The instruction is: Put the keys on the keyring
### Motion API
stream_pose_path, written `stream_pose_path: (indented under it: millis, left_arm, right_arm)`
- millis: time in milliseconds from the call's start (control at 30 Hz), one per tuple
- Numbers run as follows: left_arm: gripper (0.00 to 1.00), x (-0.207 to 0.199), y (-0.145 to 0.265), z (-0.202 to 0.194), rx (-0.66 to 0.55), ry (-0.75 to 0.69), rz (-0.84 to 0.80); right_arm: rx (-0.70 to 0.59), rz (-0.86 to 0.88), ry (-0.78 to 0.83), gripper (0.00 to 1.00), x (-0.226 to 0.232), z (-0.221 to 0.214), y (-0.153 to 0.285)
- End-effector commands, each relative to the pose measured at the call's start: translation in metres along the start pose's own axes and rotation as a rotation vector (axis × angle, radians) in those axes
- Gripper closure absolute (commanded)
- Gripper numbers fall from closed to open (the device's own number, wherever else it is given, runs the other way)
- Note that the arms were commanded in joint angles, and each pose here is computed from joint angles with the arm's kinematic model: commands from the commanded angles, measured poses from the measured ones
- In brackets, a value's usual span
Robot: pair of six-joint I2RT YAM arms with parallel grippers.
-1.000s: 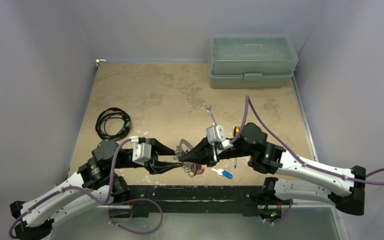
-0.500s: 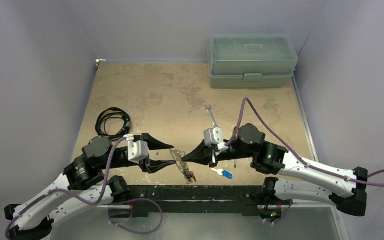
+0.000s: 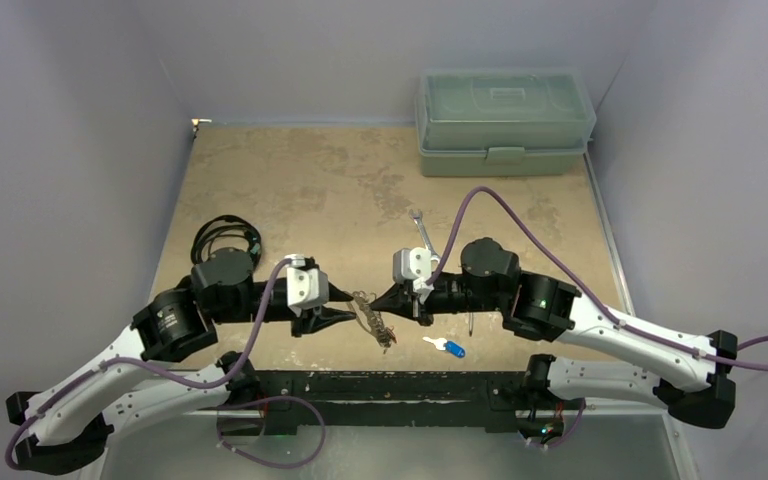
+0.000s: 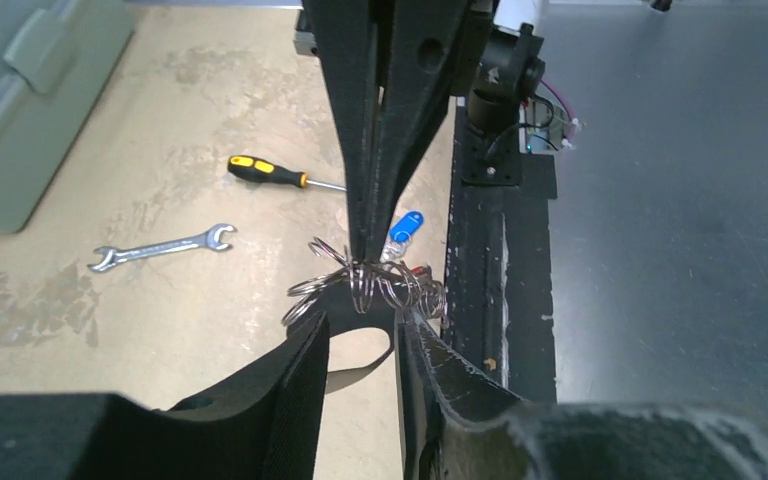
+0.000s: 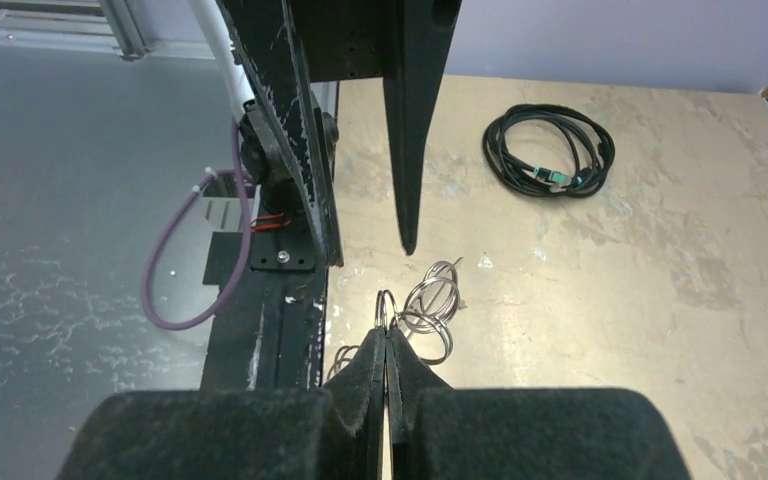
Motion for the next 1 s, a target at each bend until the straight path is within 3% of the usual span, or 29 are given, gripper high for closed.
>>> stream_pose_path:
  millis: [0, 833, 967]
  left_arm:
    - [0.72, -0.008, -0.001, 0.004, -0.001, -0.027, -0.066]
    - [0.78, 0.004, -0.029, -0.012, 0.028, -0.038, -0.080]
    - [0.84, 0.004, -0.031, -0.010, 0.022, -0.044, -0.082]
  right_arm:
    - [-0.030, -0.043, 0.040, 1.00, -0.010, 0.020, 0.006]
    - [-0.066, -0.003, 0.045, 1.00, -0.003, 0.024, 0.008]
    - [-0.064, 0.000, 0.043, 1.00, -0.002, 0.023, 0.007]
Point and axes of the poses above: each gripper's point midway between its finger pads, its own y axis back along the fingers, its own x axis along the line the jaws close on, z = x × y, the point moved 3 cm from there along y, back along the fingers, and after that the axes turned 11 degrees about y, right-handed, at the moved point
